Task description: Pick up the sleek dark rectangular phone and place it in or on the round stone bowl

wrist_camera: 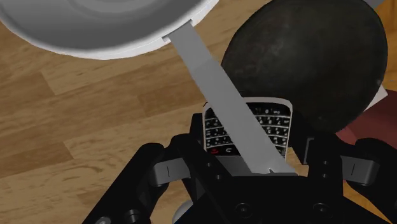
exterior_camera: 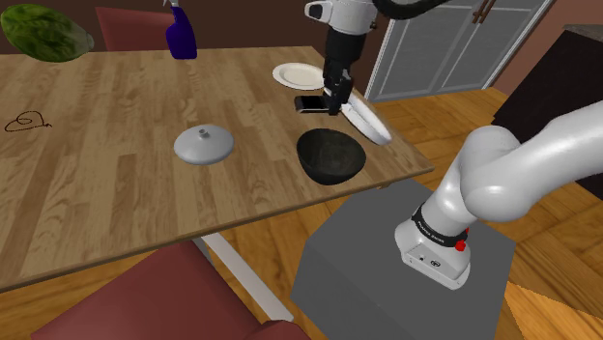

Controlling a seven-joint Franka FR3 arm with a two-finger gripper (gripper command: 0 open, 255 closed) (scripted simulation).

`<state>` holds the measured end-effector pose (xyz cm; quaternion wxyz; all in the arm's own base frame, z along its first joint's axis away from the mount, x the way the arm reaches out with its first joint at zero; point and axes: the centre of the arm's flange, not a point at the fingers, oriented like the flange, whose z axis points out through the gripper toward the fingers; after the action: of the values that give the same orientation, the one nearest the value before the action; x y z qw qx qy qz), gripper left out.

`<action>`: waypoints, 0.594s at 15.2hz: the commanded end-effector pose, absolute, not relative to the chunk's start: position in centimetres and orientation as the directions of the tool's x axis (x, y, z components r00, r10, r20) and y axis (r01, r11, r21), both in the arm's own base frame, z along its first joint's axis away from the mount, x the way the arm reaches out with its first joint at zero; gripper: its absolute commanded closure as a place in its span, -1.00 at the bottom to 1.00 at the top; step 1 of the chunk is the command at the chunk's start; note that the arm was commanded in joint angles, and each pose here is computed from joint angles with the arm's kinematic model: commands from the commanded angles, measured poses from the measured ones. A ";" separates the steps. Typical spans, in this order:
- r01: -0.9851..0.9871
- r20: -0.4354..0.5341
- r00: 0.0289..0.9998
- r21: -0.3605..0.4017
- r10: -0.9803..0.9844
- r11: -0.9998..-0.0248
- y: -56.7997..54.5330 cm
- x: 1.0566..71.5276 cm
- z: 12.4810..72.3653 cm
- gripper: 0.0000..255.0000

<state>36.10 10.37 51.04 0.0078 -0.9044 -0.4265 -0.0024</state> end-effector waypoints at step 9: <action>0.771 0.011 0.637 -0.012 0.771 -0.637 11.2 28.8 49.1 1.00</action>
<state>28.96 11.18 49.67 0.0077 -0.9046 -0.4263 -0.0024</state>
